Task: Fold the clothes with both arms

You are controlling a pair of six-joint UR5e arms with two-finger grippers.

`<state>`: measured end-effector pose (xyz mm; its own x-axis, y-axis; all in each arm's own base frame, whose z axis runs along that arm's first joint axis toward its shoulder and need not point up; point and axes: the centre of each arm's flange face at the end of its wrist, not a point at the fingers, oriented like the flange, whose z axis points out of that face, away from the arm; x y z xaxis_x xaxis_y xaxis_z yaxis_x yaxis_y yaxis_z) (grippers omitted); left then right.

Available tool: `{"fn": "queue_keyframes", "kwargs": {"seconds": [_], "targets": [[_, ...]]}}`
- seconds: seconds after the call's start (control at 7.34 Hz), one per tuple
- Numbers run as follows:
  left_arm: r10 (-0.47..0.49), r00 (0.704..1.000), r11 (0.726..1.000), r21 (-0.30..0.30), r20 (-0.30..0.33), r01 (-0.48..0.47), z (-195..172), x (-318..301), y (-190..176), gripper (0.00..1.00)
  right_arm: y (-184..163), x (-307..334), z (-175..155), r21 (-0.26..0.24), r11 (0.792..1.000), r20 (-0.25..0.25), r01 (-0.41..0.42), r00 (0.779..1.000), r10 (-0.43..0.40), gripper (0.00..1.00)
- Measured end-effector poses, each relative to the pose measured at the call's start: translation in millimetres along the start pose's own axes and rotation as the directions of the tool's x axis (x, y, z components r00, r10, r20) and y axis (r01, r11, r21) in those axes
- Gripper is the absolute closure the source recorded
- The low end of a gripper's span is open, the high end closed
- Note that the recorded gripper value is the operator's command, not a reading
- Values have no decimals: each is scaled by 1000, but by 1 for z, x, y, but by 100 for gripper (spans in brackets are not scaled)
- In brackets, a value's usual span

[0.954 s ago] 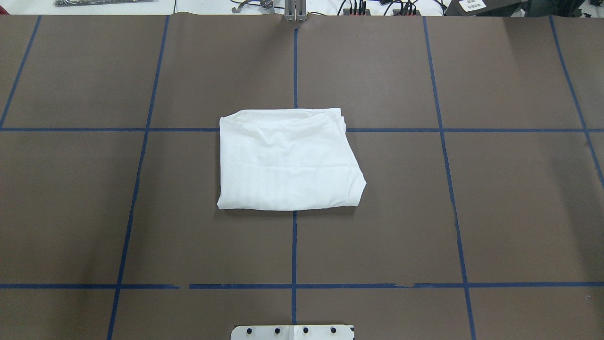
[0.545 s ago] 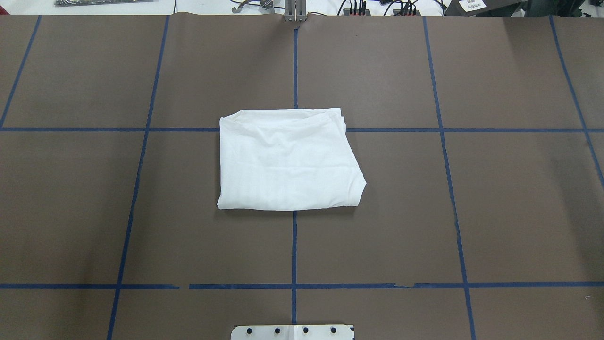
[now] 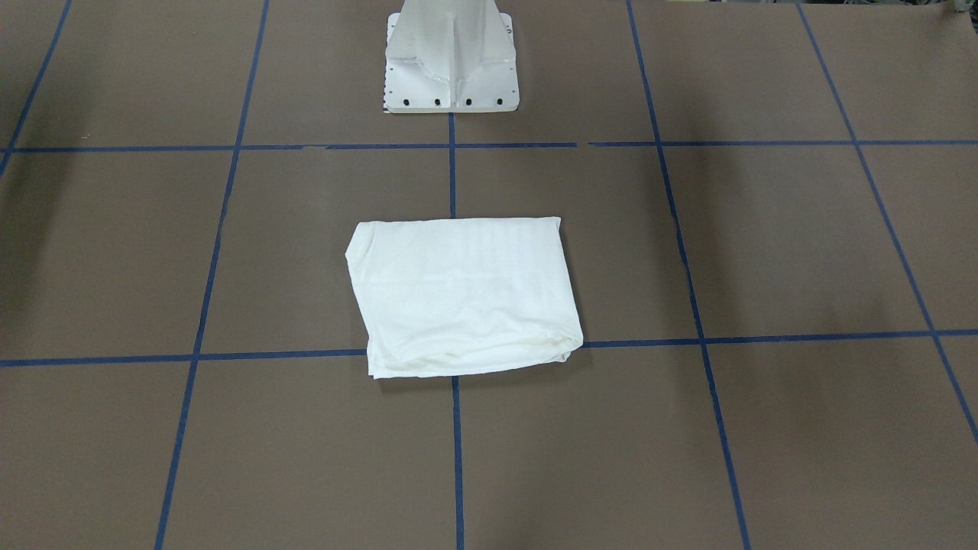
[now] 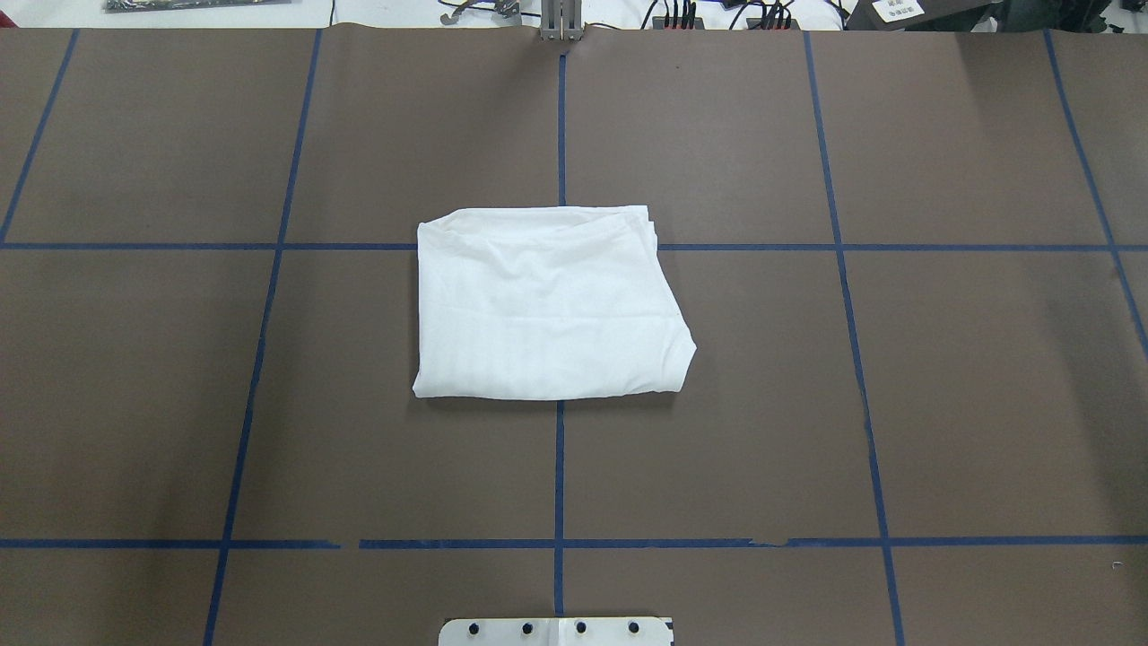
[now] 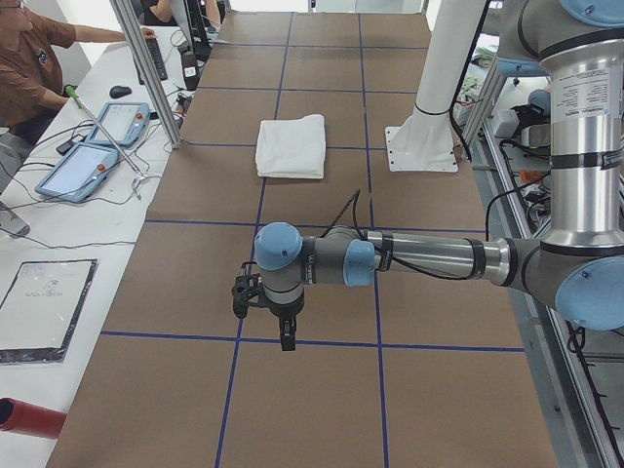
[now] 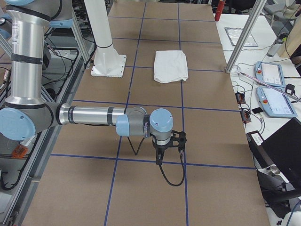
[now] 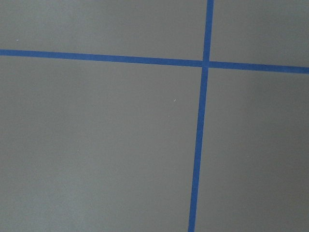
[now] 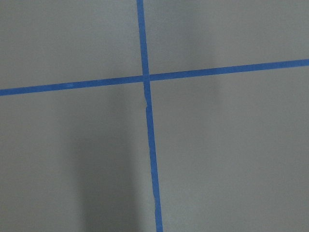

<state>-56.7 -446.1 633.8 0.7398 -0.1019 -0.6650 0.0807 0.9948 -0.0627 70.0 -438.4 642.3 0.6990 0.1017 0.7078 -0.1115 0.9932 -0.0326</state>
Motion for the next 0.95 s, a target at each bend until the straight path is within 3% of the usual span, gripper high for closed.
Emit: {"fn": "queue_keyframes", "kwargs": {"seconds": [0.95], "targets": [[1, 1000, 1000, 4, -4, -1, -2, 3, -1, 0, 0, 0, 1, -2, 1000, 6, -3, 1000, 3, 0]]}}
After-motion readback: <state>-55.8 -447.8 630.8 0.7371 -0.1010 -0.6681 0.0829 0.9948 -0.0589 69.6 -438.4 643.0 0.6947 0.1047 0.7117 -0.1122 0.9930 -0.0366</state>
